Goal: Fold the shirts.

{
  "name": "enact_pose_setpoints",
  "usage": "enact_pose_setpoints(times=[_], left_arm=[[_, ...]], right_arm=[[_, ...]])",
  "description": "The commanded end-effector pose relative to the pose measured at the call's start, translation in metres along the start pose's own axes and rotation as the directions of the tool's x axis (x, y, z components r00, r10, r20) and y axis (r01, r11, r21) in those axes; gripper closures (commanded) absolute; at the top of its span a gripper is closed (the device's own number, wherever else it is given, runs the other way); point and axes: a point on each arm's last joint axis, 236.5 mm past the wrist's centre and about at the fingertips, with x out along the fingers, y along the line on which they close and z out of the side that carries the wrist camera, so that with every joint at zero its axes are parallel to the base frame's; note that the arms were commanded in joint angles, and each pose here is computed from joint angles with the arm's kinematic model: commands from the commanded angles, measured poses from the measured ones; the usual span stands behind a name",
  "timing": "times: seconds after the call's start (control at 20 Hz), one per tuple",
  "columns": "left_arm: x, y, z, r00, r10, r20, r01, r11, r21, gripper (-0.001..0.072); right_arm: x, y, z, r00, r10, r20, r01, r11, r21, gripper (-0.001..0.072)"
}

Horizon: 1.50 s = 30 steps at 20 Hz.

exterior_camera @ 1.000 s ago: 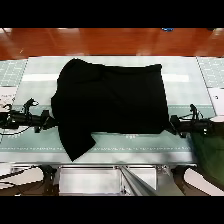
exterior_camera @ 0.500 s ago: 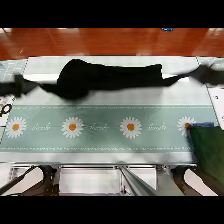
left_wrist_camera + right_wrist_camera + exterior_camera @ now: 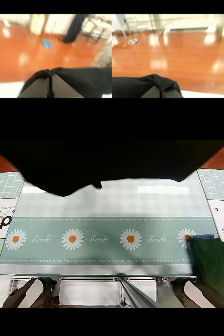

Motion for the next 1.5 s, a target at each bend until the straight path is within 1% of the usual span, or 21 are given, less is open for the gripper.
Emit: enact_pose_setpoints(times=[0.0,0.1,0.2,0.25,0.3,0.4,0.6,0.65,0.75,0.85,0.95,1.0,1.1,1.15,1.3,1.4,1.45], left_arm=[[-0.056,-0.063,0.028,0.991,0.056,0.121,-0.077,0.981,0.179,0.0689],[-0.087,-0.073,0.02,0.977,0.164,0.137,-0.196,0.943,0.268,0.0689],[-0.131,-0.071,0.02,0.927,0.31,0.212,-0.361,0.891,0.276,0.0689],[-0.15,-0.074,0.021,0.908,0.341,0.244,-0.402,0.873,0.277,0.0689],[-0.165,-0.078,0.019,0.901,0.346,0.261,-0.414,0.867,0.279,0.0689],[-0.179,-0.079,0.007,0.913,0.34,0.225,-0.393,0.883,0.259,0.0689],[-0.177,-0.032,-0.025,0.887,0.457,0.072,-0.462,0.867,0.189,0.0689],[-0.166,-0.021,-0.034,0.882,0.469,0.032,-0.467,0.866,0.177,0.0689],[-0.126,0.008,-0.073,0.878,0.462,-0.127,-0.448,0.885,0.122,0.0689],[-0.075,0.033,-0.122,0.869,0.399,-0.292,-0.401,0.915,0.055,0.0689],[-0.018,0.061,-0.166,0.867,0.312,-0.388,-0.351,0.936,-0.031,0.0689],[0.009,0.077,-0.187,0.862,0.28,-0.422,-0.34,0.938,-0.072,0.0689],[0.057,0.126,-0.231,0.823,0.279,-0.495,-0.382,0.917,-0.118,0.0689],[0.082,0.153,-0.252,0.8,0.285,-0.528,-0.414,0.9,-0.14,0.0689],[0.153,0.218,-0.313,0.757,0.268,-0.596,-0.473,0.854,-0.216,0.0689],[0.192,0.257,-0.341,0.737,0.271,-0.619,-0.502,0.833,-0.233,0.0689],[0.21,0.274,-0.354,0.728,0.27,-0.63,-0.525,0.81,-0.26,0.0689]], right_arm=[[-0.053,0.015,0.009,0.996,-0.09,0.015,0.091,0.992,-0.083,0.0687],[-0.08,0.021,0.008,0.99,-0.137,0.034,0.14,0.985,-0.105,0.0687],[-0.11,0.017,0.002,0.972,-0.227,0.059,0.232,0.967,-0.101,0.0687],[-0.12,0.018,-0.007,0.967,-0.25,0.053,0.254,0.962,-0.099,0.0687],[-0.127,0.02,-0.017,0.966,-0.256,0.039,0.258,0.962,-0.093,0.0687],[-0.132,0.024,-0.039,0.967,-0.253,0.002,0.253,0.965,-0.074,0.0687],[-0.123,0.006,-0.087,0.949,-0.292,-0.119,0.291,0.956,-0.027,0.0687],[-0.115,0.001,-0.099,0.946,-0.283,-0.158,0.284,0.959,-0.011,0.0687],[-0.089,-0.003,-0.124,0.944,-0.223,-0.245,0.24,0.97,0.038,0.0687],[-0.056,-0.007,-0.155,0.928,-0.133,-0.347,0.178,0.979,0.102,0.0687],[-0.015,-0.025,-0.189,0.897,-0.069,-0.437,0.151,0.976,0.156,0.0687],[0.011,-0.04,-0.205,0.887,-0.051,-0.459,0.15,0.972,0.182,0.0687],[0.067,-0.07,-0.241,0.869,-0.007,-0.495,0.157,0.952,0.261,0.0687],[0.094,-0.083,-0.267,0.841,0.013,-0.541,0.166,0.946,0.28,0.0687],[0.181,-0.108,-0.354,0.766,0.063,-0.64,0.189,0.929,0.317,0.0687],[0.232,-0.122,-0.393,0.732,0.083,-0.676,0.2,0.923,0.329,0.0687],[0.255,-0.128,-0.406,0.722,0.092,-0.686,0.206,0.918,0.34,0.0687]])
